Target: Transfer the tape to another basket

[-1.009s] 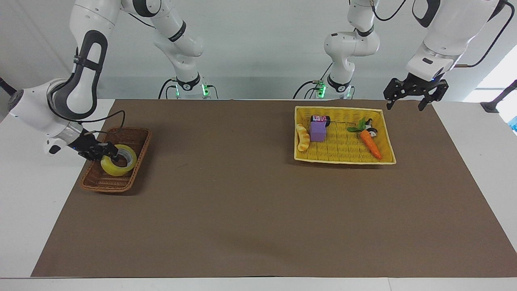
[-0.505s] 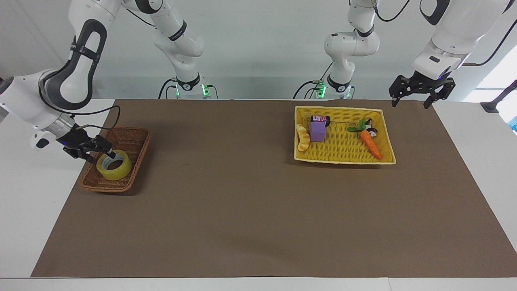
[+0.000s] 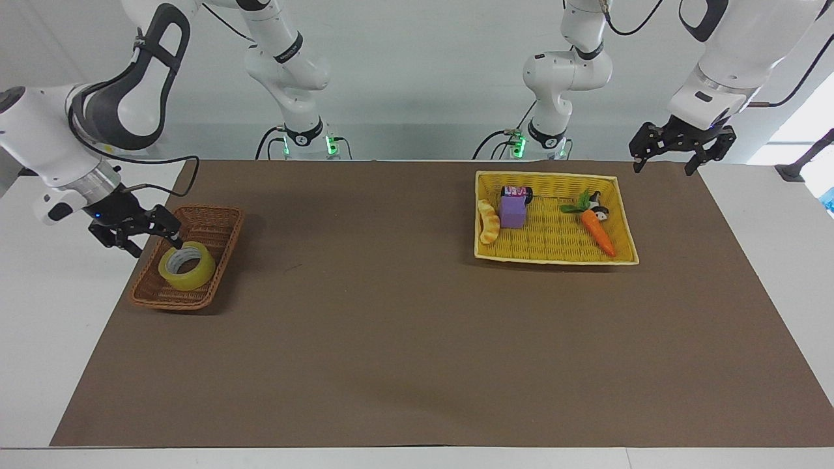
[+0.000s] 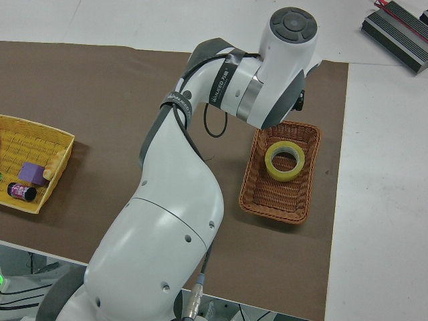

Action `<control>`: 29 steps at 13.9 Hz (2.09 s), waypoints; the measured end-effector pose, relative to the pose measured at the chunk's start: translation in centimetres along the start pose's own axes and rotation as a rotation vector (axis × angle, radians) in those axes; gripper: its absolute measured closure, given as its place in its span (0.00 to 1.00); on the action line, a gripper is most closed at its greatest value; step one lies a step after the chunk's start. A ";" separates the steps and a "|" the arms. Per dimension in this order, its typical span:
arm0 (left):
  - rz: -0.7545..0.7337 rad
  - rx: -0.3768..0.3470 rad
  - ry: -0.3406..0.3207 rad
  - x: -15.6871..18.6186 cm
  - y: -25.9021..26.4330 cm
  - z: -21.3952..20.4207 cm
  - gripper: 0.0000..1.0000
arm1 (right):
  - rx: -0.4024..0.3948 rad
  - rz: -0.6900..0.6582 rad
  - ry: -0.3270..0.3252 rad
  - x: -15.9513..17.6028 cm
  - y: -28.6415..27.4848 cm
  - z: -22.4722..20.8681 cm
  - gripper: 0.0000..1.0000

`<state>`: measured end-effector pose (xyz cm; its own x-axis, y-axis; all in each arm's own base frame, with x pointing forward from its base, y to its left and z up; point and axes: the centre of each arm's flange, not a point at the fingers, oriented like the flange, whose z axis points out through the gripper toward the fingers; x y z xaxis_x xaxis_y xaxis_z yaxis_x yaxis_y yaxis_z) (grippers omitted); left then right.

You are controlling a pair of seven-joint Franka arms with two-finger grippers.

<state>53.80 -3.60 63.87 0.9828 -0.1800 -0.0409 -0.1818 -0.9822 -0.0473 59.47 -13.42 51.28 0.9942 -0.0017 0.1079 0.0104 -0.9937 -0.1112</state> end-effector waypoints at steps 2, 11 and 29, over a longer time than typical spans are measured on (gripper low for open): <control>0.000 0.000 0.000 0.0 0.0 0.0 0.00 | -0.031 0.060 -0.020 -0.2 -4.6 -1.6 0.00; 0.000 0.000 0.000 0.0 0.0 0.0 0.00 | -0.094 0.212 -0.052 -3.6 -17.9 -6.6 0.00; 0.000 0.000 0.000 0.0 0.0 0.0 0.00 | -0.124 0.138 -0.078 -5.2 -17.4 -14.7 0.00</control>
<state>53.80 -3.61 63.87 0.9828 -0.1802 -0.0409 -0.1820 -0.9822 -0.0473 52.50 2.22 67.21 0.9906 -0.1351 0.0225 -0.1352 -0.9908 0.0032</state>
